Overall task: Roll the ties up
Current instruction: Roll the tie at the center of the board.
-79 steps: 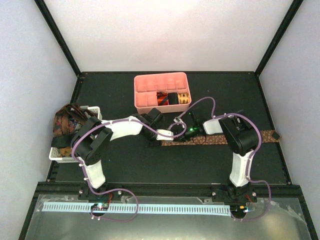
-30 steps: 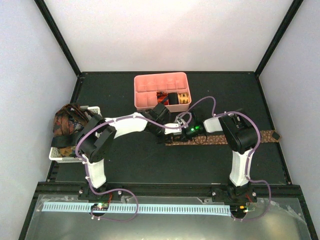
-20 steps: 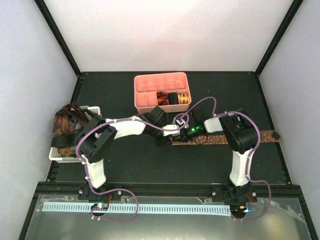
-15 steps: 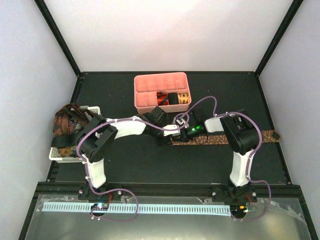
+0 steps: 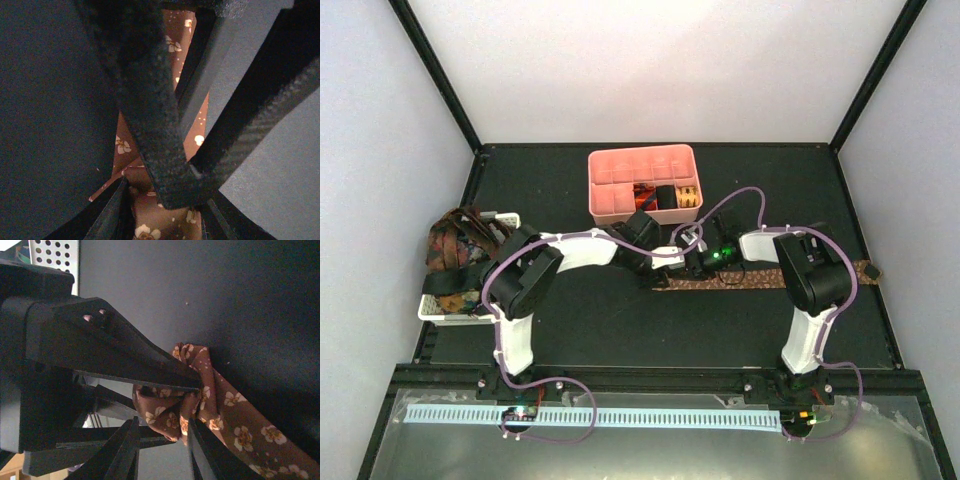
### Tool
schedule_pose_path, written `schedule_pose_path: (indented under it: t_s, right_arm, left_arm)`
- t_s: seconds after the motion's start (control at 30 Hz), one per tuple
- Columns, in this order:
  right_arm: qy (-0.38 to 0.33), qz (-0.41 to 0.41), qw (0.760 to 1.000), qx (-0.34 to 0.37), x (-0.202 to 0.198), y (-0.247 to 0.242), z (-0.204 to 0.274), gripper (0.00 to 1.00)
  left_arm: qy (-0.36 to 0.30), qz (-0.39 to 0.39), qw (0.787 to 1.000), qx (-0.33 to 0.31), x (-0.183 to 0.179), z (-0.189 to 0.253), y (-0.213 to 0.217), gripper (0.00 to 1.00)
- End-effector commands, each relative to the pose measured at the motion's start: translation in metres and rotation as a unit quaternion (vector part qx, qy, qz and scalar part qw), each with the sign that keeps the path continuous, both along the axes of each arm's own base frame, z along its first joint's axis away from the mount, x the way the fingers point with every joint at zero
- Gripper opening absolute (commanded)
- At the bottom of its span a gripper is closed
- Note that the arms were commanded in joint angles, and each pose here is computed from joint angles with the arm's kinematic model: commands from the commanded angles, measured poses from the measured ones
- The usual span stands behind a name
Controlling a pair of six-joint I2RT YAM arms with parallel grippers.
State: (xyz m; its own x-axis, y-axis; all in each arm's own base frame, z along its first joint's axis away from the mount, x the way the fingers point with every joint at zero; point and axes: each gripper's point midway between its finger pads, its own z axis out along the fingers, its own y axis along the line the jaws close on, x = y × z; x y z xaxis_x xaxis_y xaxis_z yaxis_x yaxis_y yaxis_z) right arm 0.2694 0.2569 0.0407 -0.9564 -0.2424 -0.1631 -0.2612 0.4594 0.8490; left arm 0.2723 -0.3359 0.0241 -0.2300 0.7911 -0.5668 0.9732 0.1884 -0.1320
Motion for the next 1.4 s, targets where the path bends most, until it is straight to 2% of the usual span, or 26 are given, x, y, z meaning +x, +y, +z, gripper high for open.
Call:
schedule_pose_path:
  t_s: [0.0, 0.3, 0.6, 0.7, 0.77, 0.87, 0.97, 1.13, 1.23, 1.37]
  right_arm:
    - [-0.03, 0.005, 0.999, 0.017, 0.007, 0.007, 0.013, 0.31]
    - [-0.041, 0.012, 0.999, 0.02, 0.008, 0.016, 0.008, 0.29]
    - [-0.037, 0.02, 0.999, -0.004, 0.005, 0.011, -0.008, 0.12]
    - [-0.044, 0.021, 0.999, -0.002, 0.005, 0.011, -0.007, 0.02]
    - [-0.047, 0.021, 0.999, 0.001, 0.005, 0.012, -0.004, 0.02]
    - [-0.047, 0.018, 0.999, -0.001, 0.005, 0.01, -0.004, 0.02]
    - [-0.042, 0.013, 0.999, -0.006, 0.006, 0.008, -0.009, 0.02]
    - [-0.03, 0.005, 0.999, -0.01, 0.007, 0.003, -0.015, 0.02]
    - [-0.028, 0.003, 1.0, -0.009, 0.007, 0.002, -0.015, 0.02]
    - [-0.027, 0.001, 1.0, -0.003, 0.007, 0.003, -0.012, 0.02]
  left_arm:
    - [0.031, -0.004, 0.999, 0.008, -0.006, -0.009, 0.001, 0.37]
    - [0.039, -0.006, 0.999, 0.009, -0.006, -0.01, 0.001, 0.37]
    - [0.037, -0.002, 0.999, 0.009, -0.004, -0.01, 0.001, 0.37]
    - [0.037, -0.002, 0.999, 0.009, -0.004, -0.01, 0.001, 0.37]
    - [0.037, -0.003, 0.999, 0.009, -0.005, -0.01, 0.001, 0.38]
    - [0.037, 0.005, 0.999, 0.006, -0.002, -0.007, 0.003, 0.47]
    - [0.022, 0.026, 0.999, -0.032, 0.006, 0.008, 0.009, 0.64]
    - [-0.046, 0.044, 0.99, -0.124, 0.013, 0.051, 0.019, 0.93]
    - [-0.08, 0.038, 0.984, -0.157, 0.011, 0.059, 0.018, 0.99]
    - [-0.075, 0.035, 0.986, -0.145, 0.015, 0.04, 0.016, 0.99]
